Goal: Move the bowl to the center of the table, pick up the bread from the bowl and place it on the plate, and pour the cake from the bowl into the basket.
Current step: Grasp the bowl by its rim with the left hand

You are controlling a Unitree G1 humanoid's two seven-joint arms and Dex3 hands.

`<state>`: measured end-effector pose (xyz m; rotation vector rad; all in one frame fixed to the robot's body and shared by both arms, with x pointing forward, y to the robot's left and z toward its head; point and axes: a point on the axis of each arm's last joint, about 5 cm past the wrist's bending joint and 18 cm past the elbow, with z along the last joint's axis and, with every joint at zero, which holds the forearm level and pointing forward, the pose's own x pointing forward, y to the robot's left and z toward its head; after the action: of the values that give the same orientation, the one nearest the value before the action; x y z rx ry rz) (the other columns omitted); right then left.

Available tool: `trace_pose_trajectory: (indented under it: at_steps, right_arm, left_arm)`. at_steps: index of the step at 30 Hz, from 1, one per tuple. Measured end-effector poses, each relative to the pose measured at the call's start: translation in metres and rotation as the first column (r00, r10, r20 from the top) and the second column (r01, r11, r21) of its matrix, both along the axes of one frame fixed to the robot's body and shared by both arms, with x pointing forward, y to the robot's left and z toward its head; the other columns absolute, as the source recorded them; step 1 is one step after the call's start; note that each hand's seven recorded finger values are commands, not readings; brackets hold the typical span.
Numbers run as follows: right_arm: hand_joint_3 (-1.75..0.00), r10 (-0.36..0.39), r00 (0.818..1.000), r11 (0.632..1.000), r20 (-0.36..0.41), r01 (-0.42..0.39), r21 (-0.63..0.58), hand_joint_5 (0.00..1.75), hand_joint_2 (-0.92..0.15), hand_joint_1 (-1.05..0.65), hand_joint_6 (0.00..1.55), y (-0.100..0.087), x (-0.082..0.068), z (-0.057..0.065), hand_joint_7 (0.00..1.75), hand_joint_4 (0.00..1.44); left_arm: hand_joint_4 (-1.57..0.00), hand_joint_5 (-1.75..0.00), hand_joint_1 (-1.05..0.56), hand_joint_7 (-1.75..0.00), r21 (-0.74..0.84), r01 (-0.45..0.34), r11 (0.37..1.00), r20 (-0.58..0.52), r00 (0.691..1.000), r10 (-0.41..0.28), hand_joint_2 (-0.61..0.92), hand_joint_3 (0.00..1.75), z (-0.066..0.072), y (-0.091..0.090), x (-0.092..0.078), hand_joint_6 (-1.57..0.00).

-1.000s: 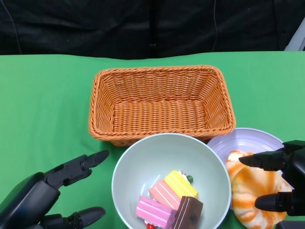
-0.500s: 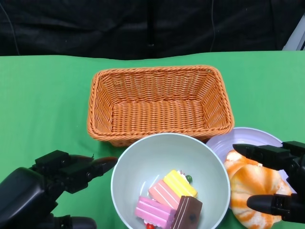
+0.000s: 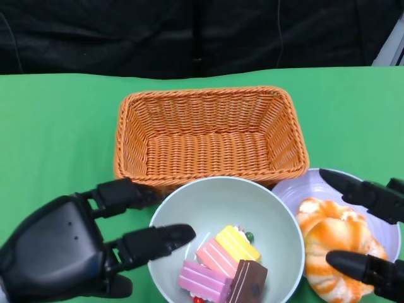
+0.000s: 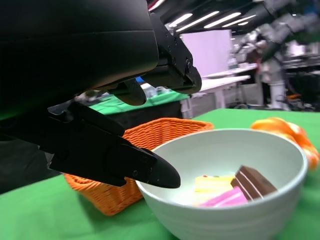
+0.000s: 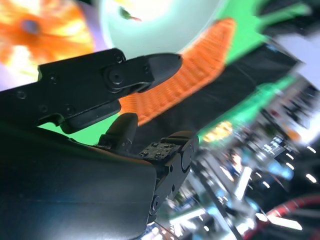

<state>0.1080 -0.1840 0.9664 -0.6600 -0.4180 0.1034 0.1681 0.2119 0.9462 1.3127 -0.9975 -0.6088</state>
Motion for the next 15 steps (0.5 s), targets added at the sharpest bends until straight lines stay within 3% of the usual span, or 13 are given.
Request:
trace_pose_trajectory:
  at_steps: [3,4,5,6,8,12,15]
  right_arm:
    - [-0.21,0.02,0.999,0.998,0.033,-0.022,0.058,1.26,-0.92,-0.31,0.59,0.001,0.0,-0.003,0.15,0.23]
    - [-0.26,0.023,0.999,0.997,0.039,-0.026,0.077,1.3,-0.91,-0.33,0.56,0.001,0.0,-0.004,0.28,0.25]
    - [-0.29,0.023,0.999,0.995,0.048,-0.028,0.098,1.33,-0.9,-0.33,0.45,0.001,0.0,-0.005,0.55,0.26]
    - [-0.37,0.021,0.998,0.992,0.059,-0.028,0.122,1.38,-0.87,-0.32,0.29,0.002,0.0,-0.006,0.92,0.27]
    - [-0.54,0.023,0.996,0.986,0.082,-0.036,0.162,1.43,-0.78,-0.32,0.17,0.004,0.001,-0.007,1.2,0.28]
    - [-0.8,0.033,0.992,0.974,0.123,-0.059,0.218,1.52,-0.64,-0.31,0.11,0.006,0.004,-0.008,1.37,0.3]
    - [-0.94,0.044,0.989,0.964,0.139,-0.079,0.255,1.55,-0.57,-0.3,0.08,0.009,0.005,-0.009,1.41,0.27]
  left_arm:
    - [-0.32,-0.69,-0.5,-0.07,0.016,0.034,0.999,0.006,0.999,-0.034,0.86,0.02,-0.006,-0.004,0.003,-0.56]
    - [-0.33,-0.71,-0.5,-0.08,0.018,0.044,0.999,0.008,0.999,-0.044,0.87,0.02,-0.008,-0.006,0.004,-0.59]
    - [-0.33,-0.73,-0.5,-0.09,0.024,0.055,0.998,0.011,0.998,-0.055,0.88,0.02,-0.009,-0.008,0.006,-0.6]
    - [-0.36,-0.76,-0.5,-0.1,0.029,0.067,0.997,0.016,0.998,-0.067,0.88,0.01,-0.01,-0.01,0.008,-0.63]
    - [-0.39,-0.78,-0.49,-0.11,0.041,0.09,0.995,0.023,0.996,-0.091,0.86,0.0,-0.011,-0.013,0.012,-0.67]
    - [-0.47,-0.81,-0.52,-0.14,0.095,0.136,0.986,0.025,0.99,-0.139,0.8,0.0,-0.015,-0.016,0.02,-0.75]
    - [-0.37,-0.98,-0.53,-0.12,0.171,0.172,0.97,0.031,0.983,-0.18,0.85,0.0,-0.023,-0.018,0.03,-0.73]
